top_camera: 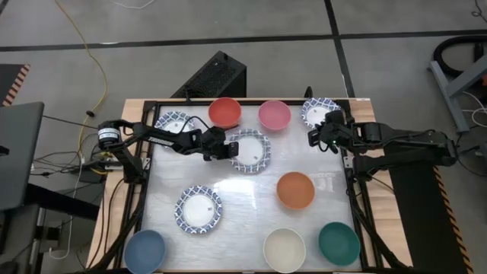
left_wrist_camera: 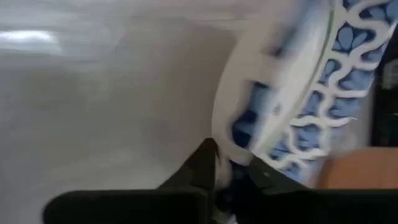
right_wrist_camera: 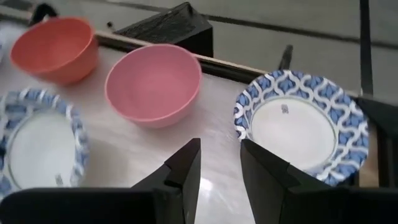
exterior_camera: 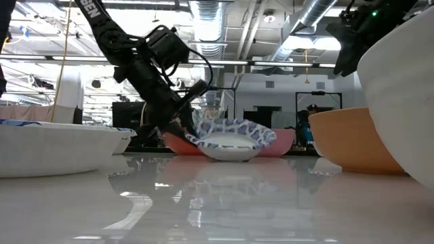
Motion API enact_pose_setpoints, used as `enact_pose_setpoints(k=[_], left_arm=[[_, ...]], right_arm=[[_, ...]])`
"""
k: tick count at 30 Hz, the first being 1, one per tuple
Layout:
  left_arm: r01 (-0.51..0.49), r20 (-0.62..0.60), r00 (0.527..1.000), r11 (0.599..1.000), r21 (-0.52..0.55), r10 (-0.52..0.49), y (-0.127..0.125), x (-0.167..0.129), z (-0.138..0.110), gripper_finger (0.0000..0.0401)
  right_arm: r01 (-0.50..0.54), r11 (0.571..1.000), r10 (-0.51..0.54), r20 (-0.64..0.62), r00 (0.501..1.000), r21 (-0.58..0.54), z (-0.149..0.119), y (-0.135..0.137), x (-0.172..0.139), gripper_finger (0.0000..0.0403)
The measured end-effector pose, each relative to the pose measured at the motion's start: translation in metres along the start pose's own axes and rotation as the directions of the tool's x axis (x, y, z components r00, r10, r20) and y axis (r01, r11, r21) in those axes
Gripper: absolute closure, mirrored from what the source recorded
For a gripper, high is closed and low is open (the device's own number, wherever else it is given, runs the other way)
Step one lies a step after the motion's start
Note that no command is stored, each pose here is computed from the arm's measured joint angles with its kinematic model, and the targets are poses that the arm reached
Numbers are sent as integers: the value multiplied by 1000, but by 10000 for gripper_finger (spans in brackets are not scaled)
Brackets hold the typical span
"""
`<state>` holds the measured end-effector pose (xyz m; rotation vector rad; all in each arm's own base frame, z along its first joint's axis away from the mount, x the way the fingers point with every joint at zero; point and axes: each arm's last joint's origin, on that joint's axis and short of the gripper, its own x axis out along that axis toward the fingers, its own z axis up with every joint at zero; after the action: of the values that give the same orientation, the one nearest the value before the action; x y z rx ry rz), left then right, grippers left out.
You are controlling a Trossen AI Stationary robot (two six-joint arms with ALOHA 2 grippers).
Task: Nest bowls inside each other
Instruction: Stack the blue patterned bowl on top of the blue patterned bowl
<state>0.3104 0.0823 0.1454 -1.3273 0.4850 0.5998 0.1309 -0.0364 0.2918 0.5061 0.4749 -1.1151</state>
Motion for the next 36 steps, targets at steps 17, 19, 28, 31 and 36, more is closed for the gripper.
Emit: enact_pose_setpoints(k=[17, 19, 28, 31, 36], left_arm=[[367, -7, 928, 917, -155, -372, -35, -7, 6, 399], [388, -14, 918, 907, -166, -396, -37, -8, 6, 399], [425, -41, 899, 892, -155, -435, -66, -11, 12, 401], [394, -77, 913, 914, -96, -402, -79, -12, 16, 401], [277, -136, 951, 961, -14, -277, -92, -16, 23, 401]], right_arm=[[-276, 959, 283, -119, 952, 70, 15, 10, 8, 203], [-316, 946, 323, -98, 941, 79, 17, 13, 7, 177], [-372, 921, 378, -29, 925, 118, 25, 18, 5, 127], [-379, 917, 384, -20, 923, 122, 25, 19, 5, 127], [-382, 911, 388, -14, 921, 154, 26, 19, 5, 127]])
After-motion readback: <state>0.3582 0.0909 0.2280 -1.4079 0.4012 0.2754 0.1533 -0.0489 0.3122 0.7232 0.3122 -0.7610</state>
